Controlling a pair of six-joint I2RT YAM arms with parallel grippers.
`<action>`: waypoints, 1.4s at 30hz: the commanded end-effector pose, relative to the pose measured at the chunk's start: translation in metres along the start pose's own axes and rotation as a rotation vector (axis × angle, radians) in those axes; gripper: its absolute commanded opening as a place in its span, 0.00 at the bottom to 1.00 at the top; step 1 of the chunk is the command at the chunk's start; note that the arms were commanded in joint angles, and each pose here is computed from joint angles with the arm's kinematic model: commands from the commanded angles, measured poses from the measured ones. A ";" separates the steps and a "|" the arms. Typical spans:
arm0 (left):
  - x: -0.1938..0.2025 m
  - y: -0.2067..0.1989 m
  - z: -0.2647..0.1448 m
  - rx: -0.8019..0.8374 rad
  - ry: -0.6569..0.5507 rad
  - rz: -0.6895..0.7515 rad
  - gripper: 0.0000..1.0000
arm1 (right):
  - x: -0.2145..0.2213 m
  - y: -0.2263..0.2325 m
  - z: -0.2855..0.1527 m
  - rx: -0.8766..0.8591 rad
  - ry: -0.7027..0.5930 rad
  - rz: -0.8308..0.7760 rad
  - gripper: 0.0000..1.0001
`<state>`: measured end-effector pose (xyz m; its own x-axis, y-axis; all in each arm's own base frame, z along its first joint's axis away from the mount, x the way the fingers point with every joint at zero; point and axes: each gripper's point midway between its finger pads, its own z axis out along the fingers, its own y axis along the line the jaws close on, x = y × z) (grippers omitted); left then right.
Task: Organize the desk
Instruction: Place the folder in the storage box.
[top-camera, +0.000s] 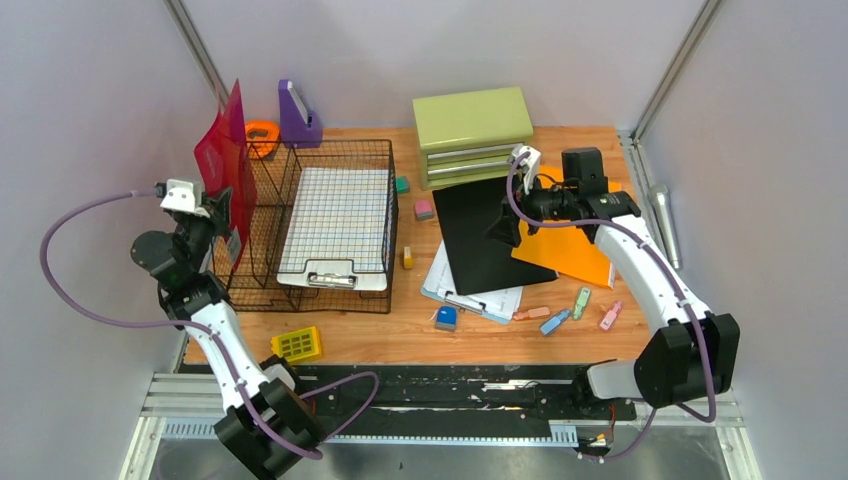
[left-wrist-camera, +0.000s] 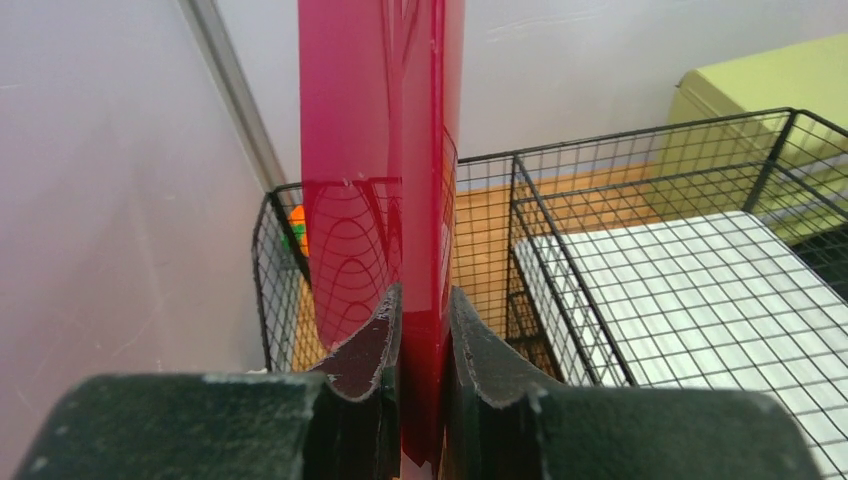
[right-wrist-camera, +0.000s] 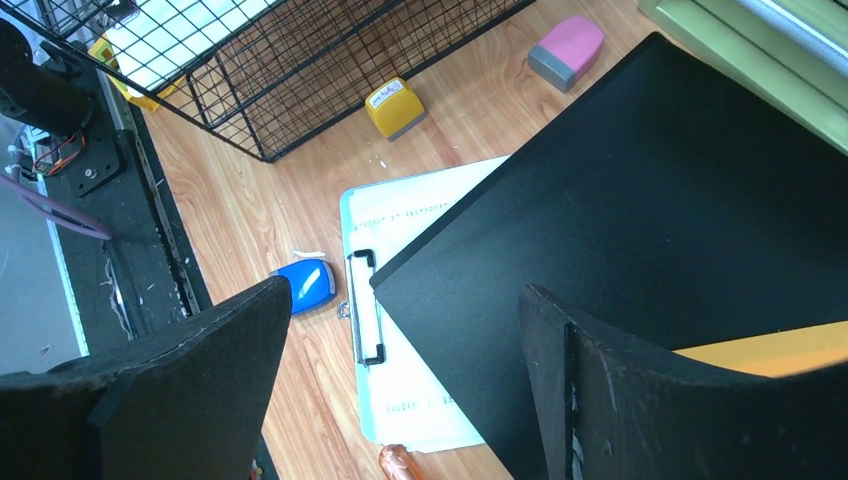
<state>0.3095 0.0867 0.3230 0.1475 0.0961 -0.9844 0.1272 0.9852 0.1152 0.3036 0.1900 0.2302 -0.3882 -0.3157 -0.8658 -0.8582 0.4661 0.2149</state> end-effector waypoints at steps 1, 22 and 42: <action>-0.024 -0.027 -0.002 0.168 -0.072 0.056 0.00 | -0.004 -0.004 0.007 -0.037 -0.030 -0.031 0.84; 0.004 -0.002 -0.024 0.282 0.028 0.097 0.00 | 0.007 -0.007 0.012 -0.042 -0.010 -0.039 0.84; -0.017 0.028 -0.041 -0.144 -0.193 0.061 0.00 | 0.007 -0.008 0.020 -0.064 -0.005 -0.019 0.84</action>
<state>0.2780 0.1098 0.3029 0.2176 0.0809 -0.9727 0.0848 0.9912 0.1014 0.3092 0.1939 0.1999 -0.4310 -0.3343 -0.8382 -0.8566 0.4436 0.2636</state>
